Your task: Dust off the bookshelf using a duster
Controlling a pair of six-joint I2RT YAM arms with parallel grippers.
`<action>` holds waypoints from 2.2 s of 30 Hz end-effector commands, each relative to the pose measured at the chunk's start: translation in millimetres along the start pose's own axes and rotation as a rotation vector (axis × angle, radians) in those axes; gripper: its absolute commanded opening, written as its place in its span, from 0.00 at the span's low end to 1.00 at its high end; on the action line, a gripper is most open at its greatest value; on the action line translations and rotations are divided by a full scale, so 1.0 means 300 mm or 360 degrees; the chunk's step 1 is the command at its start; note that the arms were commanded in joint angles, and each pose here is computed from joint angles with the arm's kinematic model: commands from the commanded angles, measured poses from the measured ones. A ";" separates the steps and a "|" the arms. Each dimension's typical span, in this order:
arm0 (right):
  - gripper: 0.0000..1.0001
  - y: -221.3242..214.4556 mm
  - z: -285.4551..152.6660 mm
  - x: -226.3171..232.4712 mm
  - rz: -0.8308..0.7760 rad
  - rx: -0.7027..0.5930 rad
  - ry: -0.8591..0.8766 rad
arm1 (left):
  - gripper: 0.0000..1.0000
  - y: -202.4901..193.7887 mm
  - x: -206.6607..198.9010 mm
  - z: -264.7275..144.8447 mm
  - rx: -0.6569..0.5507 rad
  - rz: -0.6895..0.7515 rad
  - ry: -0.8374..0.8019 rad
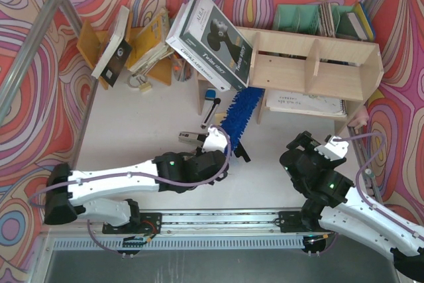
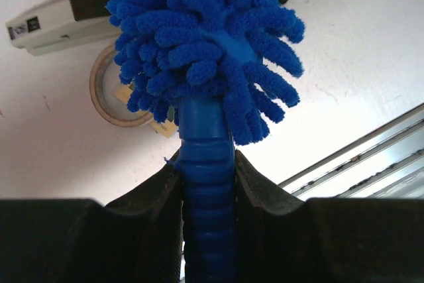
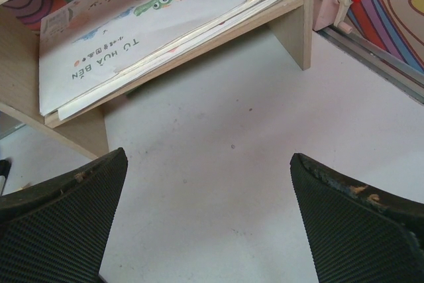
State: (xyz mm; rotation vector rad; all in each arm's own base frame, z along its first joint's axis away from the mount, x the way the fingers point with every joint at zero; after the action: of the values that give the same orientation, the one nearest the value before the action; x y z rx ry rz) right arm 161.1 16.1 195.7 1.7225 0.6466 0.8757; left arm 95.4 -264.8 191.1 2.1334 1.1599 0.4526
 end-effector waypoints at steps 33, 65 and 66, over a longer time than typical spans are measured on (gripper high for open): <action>0.98 0.003 0.005 -0.018 -0.0007 -0.0042 -0.0039 | 0.00 0.098 -0.020 -0.077 -0.0250 -0.0057 -0.0145; 0.99 -0.002 0.007 -0.006 -0.0035 -0.0037 -0.0032 | 0.00 0.098 -0.004 -0.074 -0.0260 0.0001 -0.0093; 0.99 -0.003 0.007 -0.005 -0.0037 -0.0036 -0.0032 | 0.00 0.102 -0.007 -0.081 -0.0277 -0.0012 -0.0121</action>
State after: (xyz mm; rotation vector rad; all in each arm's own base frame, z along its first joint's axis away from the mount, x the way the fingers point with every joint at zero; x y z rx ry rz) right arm 161.8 16.9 193.2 1.7163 0.6647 0.8533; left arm 99.9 -258.0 197.9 2.0867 1.1517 0.5070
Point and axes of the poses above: each gripper's point midway between its finger pads, its own z axis out along the fingers, its own x axis along the line the jaws close on, y = z × x, the point moved 6 cm from there along -z, back along the fingers, and after that the axes turned 1 degree about -z, right-handed, at the moved point
